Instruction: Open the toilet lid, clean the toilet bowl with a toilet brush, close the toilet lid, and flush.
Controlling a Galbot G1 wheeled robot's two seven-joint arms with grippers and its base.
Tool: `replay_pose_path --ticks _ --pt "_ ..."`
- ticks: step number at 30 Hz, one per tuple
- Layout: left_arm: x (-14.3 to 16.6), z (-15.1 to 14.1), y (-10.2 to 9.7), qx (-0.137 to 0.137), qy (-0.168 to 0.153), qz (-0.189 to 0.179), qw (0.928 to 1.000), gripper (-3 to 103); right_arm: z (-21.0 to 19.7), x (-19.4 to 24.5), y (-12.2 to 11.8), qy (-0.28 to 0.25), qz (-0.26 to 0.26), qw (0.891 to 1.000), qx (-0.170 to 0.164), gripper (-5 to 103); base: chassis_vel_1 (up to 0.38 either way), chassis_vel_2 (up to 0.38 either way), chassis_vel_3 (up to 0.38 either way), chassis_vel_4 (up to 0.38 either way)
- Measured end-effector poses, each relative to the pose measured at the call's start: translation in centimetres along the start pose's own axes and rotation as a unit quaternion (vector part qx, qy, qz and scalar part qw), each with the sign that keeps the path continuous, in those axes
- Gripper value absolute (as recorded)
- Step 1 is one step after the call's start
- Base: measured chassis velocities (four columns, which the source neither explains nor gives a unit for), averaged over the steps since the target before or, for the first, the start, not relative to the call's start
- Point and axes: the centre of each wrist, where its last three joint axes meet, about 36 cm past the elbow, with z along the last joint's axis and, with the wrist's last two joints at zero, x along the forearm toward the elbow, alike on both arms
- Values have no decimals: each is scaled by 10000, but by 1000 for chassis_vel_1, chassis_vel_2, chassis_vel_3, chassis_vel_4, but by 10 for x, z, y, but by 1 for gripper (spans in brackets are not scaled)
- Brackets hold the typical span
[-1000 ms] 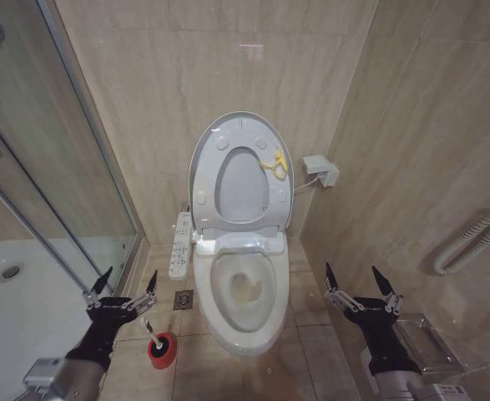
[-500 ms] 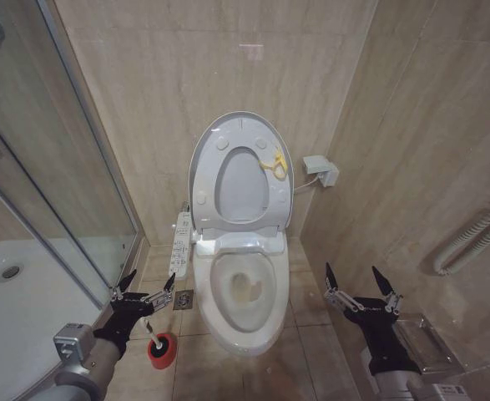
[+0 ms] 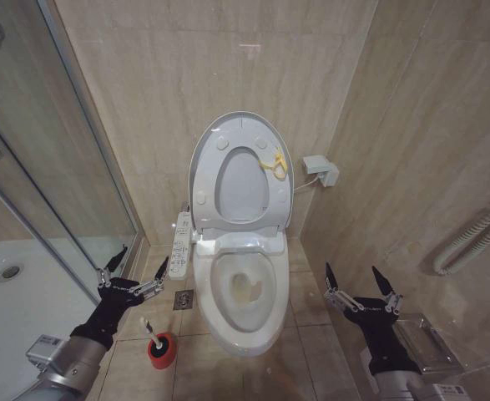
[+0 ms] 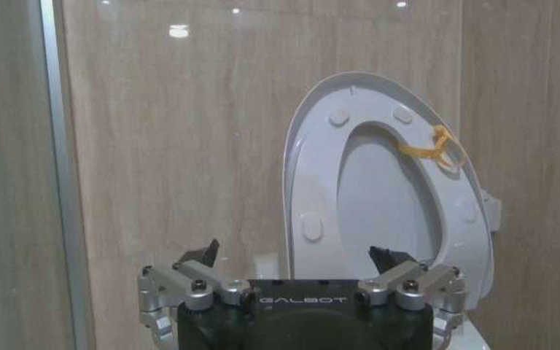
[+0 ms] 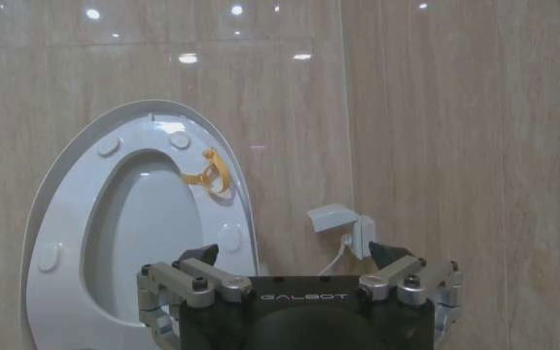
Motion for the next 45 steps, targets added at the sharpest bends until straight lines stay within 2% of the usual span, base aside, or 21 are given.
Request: replay_pose_path --ticks 7,9,15,23,26,29,30,32,33,34,37,38,40,41,42,45 --pt "1 5 1 -15 -56 13 10000 100 0 0 0 0 0 10000 0 100 0 0 0 0" --pt "5 27 2 33 -65 42 10000 100 0 0 0 0 0 10000 0 100 0 0 0 0" --pt "9 40 1 125 -110 115 9998 101 0 0 0 0 0 10000 0 100 0 0 0 0" --pt "17 41 0 130 -127 214 9996 97 0 0 0 0 0 10000 0 100 0 0 0 0" --pt "21 52 3 102 -110 181 9997 97 0 0 0 0 0 10000 0 100 0 0 0 0" --pt "38 110 16 42 205 -102 9997 100 0 0 0 0 0 10000 0 100 0 0 0 0" --pt "38 110 16 42 205 -102 9997 100 0 0 0 0 0 10000 0 100 0 0 0 0" --pt "51 139 21 -22 366 -220 9991 100 0 0 0 0 0 10000 0 100 0 0 0 0" --pt "58 153 23 -31 432 -257 9987 96 0 0 0 0 0 10000 -1 100 0 0 0 0" --pt "58 153 23 -31 432 -257 9987 96 0 0 0 0 0 10000 -1 100 0 0 0 0" --pt "71 186 27 -28 512 -191 9985 96 0 0 0 0 0 10000 0 100 0 0 0 0" --pt "71 186 27 -28 512 -191 9985 96 0 0 0 0 0 10000 0 100 0 0 0 0" --pt "79 224 34 -26 634 -71 9980 96 0 0 0 0 0 10000 0 100 0 0 0 0" --pt "79 224 34 -26 634 -71 9980 96 0 0 0 0 0 10000 0 100 0 0 0 0" --pt "81 239 37 -30 705 -69 9975 99 0 0 0 0 0 10000 0 100 0 0 0 0" --pt "81 267 45 -23 846 -122 9963 99 0 0 0 0 0 10000 0 100 0 0 0 0"
